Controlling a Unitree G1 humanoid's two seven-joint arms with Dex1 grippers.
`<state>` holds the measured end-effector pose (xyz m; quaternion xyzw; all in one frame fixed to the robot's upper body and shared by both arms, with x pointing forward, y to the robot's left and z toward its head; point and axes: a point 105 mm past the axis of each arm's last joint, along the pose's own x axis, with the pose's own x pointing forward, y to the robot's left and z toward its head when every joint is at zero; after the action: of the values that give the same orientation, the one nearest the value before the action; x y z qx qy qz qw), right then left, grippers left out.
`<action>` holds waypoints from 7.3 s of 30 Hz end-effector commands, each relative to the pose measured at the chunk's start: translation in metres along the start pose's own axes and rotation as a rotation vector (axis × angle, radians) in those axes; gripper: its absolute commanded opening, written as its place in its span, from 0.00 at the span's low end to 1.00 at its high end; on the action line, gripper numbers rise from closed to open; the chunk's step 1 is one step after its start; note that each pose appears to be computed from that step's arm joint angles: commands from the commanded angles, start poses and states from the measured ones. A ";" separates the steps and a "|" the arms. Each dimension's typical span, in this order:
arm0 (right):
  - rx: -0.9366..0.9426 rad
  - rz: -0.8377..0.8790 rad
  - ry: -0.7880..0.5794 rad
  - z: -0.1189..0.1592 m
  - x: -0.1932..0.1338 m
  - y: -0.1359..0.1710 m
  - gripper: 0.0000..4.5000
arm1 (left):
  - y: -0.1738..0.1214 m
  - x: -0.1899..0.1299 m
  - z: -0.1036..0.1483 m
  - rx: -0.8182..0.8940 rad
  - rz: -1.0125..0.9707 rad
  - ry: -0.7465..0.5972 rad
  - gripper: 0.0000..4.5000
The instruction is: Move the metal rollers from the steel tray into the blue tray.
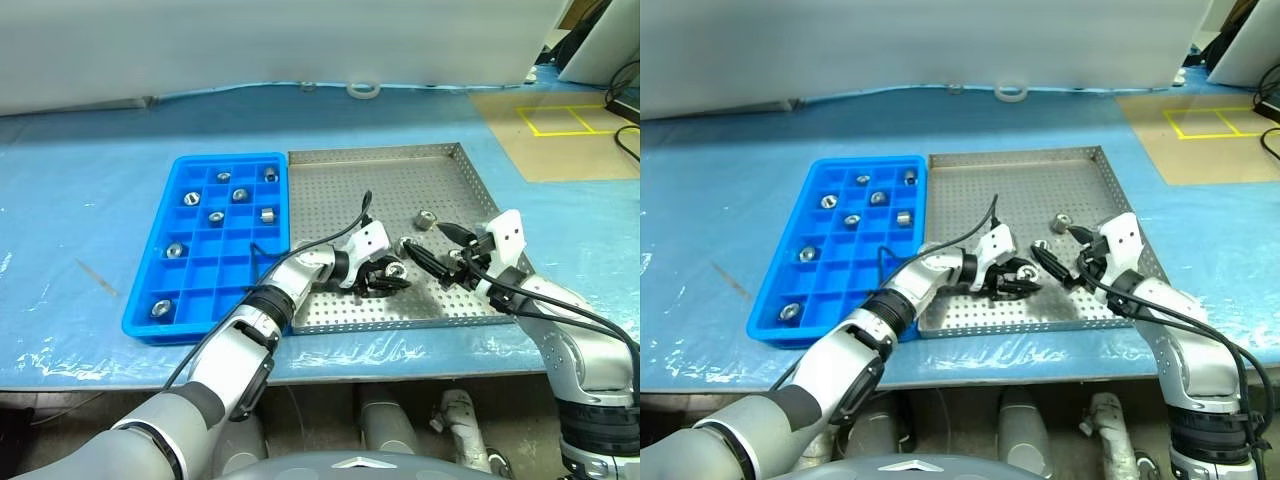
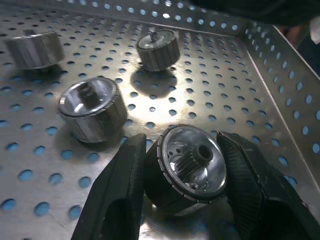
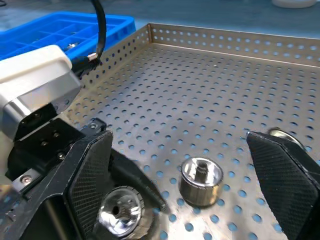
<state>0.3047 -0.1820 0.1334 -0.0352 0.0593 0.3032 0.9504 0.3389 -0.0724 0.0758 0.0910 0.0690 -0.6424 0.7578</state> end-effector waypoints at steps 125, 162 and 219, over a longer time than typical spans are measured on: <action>0.028 -0.124 -0.056 0.025 -0.023 -0.035 1.00 | 0.020 -0.063 0.061 -0.045 -0.065 -0.257 0.99; 0.112 0.084 -0.208 0.069 0.026 -0.021 0.37 | 0.026 -0.114 0.076 0.052 0.091 -0.341 1.00; -0.047 -0.014 -0.051 0.043 0.049 -0.045 0.82 | 0.006 -0.120 0.048 -0.010 0.121 -0.244 1.00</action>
<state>0.3768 -0.1787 0.1473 -0.0474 0.0661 0.3180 0.9446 0.3260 0.0398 0.1409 0.0014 -0.0043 -0.5824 0.8129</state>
